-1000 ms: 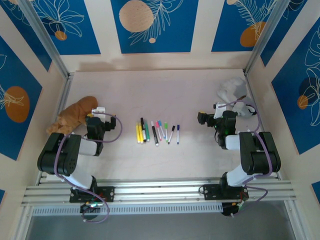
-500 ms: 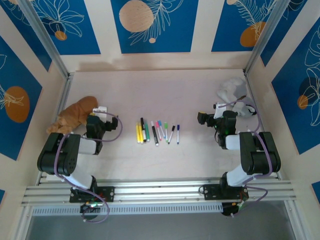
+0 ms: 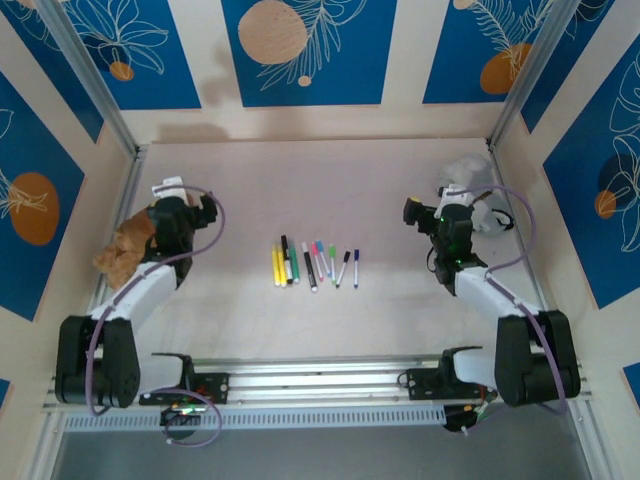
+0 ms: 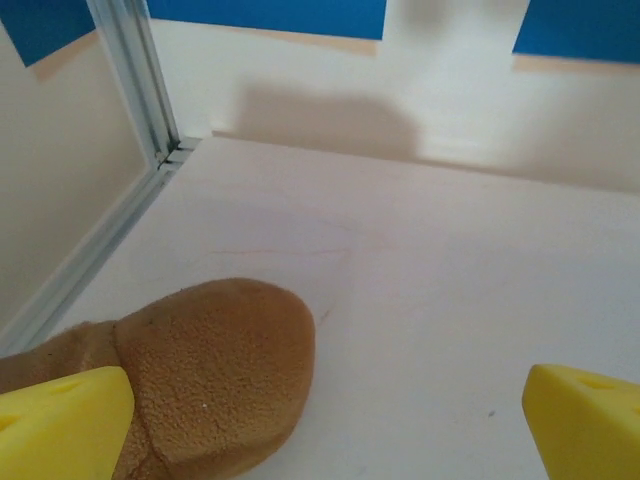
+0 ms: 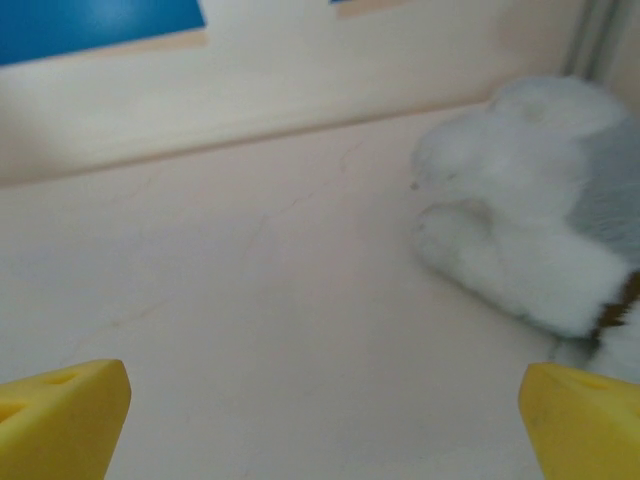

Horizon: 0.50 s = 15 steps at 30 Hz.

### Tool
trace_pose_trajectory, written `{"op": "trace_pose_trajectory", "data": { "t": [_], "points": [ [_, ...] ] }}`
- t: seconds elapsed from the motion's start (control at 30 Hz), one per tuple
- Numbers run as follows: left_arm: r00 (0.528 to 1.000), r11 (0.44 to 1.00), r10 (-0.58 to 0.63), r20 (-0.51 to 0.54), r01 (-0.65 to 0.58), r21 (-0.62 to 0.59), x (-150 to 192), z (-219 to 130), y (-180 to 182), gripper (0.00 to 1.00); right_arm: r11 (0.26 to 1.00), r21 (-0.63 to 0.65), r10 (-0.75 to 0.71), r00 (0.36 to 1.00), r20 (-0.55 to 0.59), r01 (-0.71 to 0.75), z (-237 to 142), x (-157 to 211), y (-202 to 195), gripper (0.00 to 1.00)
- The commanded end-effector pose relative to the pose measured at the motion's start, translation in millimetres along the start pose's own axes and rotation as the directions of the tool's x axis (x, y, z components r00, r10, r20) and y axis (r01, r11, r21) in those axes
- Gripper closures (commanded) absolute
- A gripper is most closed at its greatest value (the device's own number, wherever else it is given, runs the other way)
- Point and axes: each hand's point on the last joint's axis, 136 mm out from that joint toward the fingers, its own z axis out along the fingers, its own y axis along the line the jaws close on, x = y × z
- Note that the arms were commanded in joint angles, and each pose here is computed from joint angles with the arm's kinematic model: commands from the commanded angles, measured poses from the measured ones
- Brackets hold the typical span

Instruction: Open the pen caps

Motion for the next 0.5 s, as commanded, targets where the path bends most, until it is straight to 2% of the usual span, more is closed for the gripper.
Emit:
{"op": "trace_pose_trajectory", "data": {
  "t": [0.0,0.07,0.13,0.27,0.37,0.47],
  "points": [
    [0.976,0.996,-0.088,-0.198,0.088,-0.007,20.9,-15.2,-5.0,0.0,0.993,0.104,0.058,0.996,-0.067,-0.051,-15.0,8.6,-2.2,0.01],
    [0.971,0.992,-0.093,-0.219,0.109,0.062,16.3,-25.1,-20.2,0.0,0.992,0.108,0.07,0.994,-0.087,-0.061,-26.0,12.8,5.9,0.0],
    [0.971,0.985,-0.105,-0.214,0.132,0.114,9.4,-38.8,-32.4,0.0,0.994,0.087,0.076,0.991,-0.111,-0.067,-39.4,16.3,17.4,0.04],
    [0.959,0.957,-0.096,-0.266,0.163,0.241,10.7,-64.8,-59.4,0.0,0.999,0.004,0.048,0.972,-0.231,-0.049,-64.1,35.0,42.2,0.04],
    [0.95,0.938,-0.038,-0.311,0.141,0.316,18.0,-88.1,-80.6,0.0,0.998,-0.065,-0.021,0.932,-0.362,-0.003,-83.8,53.3,63.5,0.04],
    [0.935,0.927,0.076,-0.346,0.061,0.369,24.6,-110.8,-99.0,0.0,0.992,-0.121,-0.091,0.891,-0.445,0.041,-103.0,69.4,84.1,0.05]
  ]
}}
